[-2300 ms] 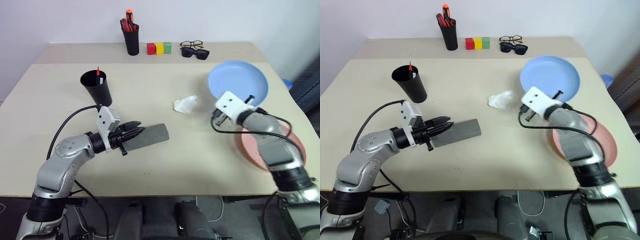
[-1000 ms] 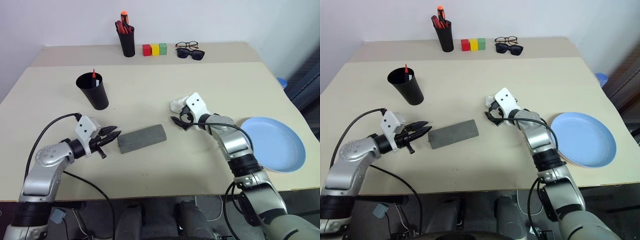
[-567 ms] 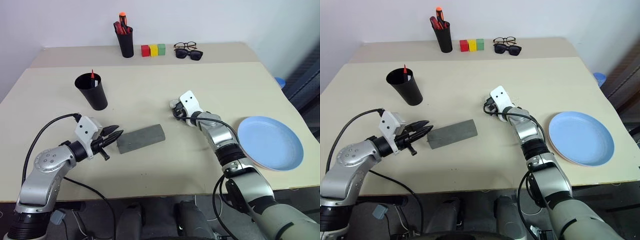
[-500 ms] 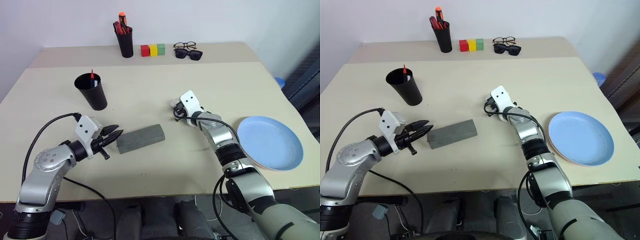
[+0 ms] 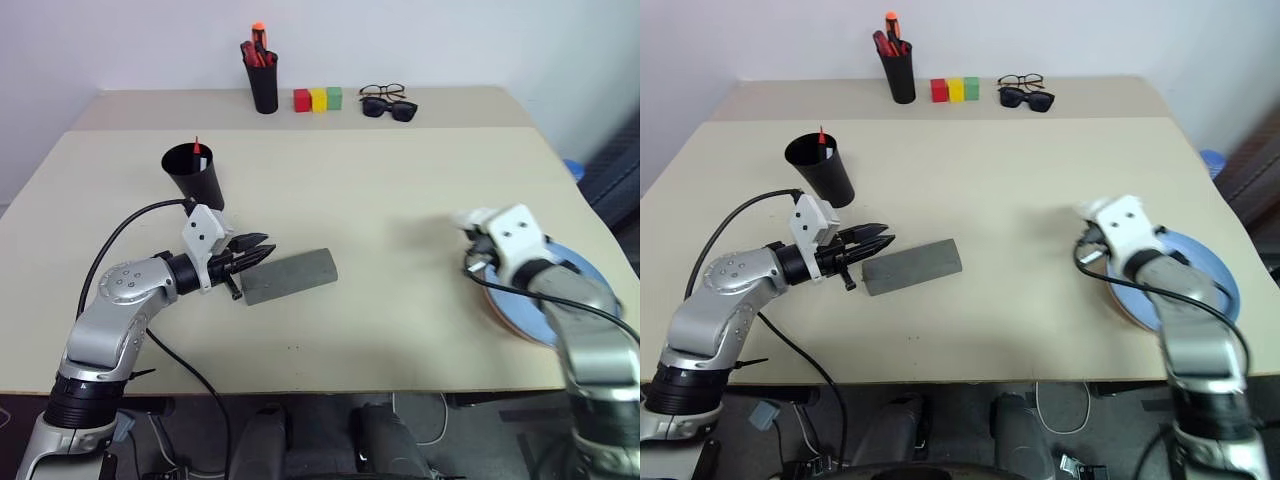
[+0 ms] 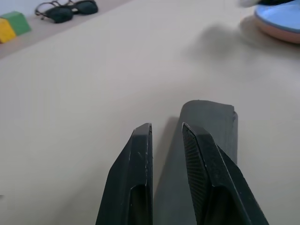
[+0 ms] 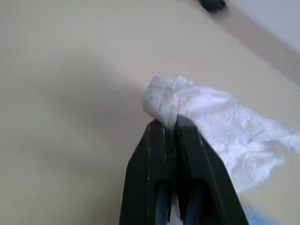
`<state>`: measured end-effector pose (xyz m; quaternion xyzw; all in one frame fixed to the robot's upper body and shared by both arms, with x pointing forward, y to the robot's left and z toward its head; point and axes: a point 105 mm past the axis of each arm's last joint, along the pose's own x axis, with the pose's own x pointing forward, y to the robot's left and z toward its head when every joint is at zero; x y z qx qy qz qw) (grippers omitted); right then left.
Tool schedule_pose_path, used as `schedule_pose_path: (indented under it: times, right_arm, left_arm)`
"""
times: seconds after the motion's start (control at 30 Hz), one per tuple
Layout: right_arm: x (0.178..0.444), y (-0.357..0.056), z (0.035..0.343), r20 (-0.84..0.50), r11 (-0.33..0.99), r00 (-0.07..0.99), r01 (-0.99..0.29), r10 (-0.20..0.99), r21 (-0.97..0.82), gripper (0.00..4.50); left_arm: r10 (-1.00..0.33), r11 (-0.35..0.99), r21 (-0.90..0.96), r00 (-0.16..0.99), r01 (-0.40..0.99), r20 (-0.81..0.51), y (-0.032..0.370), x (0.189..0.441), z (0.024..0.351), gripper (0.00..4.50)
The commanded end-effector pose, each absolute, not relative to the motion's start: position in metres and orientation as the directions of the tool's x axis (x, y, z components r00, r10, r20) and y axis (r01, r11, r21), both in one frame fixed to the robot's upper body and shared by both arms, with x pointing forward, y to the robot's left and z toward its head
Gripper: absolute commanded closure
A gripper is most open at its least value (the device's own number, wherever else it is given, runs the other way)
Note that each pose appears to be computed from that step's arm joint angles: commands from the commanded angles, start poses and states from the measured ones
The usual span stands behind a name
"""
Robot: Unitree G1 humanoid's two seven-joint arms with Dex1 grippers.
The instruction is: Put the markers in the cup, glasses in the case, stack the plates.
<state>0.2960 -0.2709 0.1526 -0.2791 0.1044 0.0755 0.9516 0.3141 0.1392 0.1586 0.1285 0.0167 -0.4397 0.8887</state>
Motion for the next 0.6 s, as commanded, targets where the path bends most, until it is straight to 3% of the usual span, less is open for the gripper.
schedule_pose_path:
  times: [0.03, 0.1, 0.27, 0.43, 0.6]
  right_arm:
    - [0.273, -0.290, 0.165, -0.242, 0.845, 0.970, -0.139, 0.012, -0.517, 3.80]
    - [0.267, -0.297, 0.160, -0.266, 0.842, 0.964, -0.129, -0.018, -0.523, 3.06]
    - [0.280, -0.292, 0.172, -0.191, 0.828, 0.981, -0.124, 0.021, -0.547, 0.55]
    - [0.310, -0.262, 0.189, -0.076, 0.879, 0.972, -0.232, 0.221, -0.417, 0.55]
    - [0.334, -0.232, 0.194, -0.030, 0.839, 0.908, -0.399, 0.419, -0.371, 0.55]
  left_arm:
    - [-0.805, 0.549, 0.234, 0.583, 0.802, -0.109, 0.128, 0.319, 0.169, 3.52]
    - [-0.806, 0.550, 0.237, 0.583, 0.801, -0.098, 0.126, 0.323, 0.170, 3.52]
    - [-0.763, 0.614, 0.245, 0.643, 0.751, -0.061, 0.136, 0.328, 0.172, 3.52]
    - [-0.577, 0.775, 0.285, 0.815, 0.564, -0.042, 0.192, 0.325, 0.167, 3.52]
    - [-0.380, 0.881, 0.288, 0.924, 0.375, -0.041, 0.259, 0.302, 0.163, 3.52]
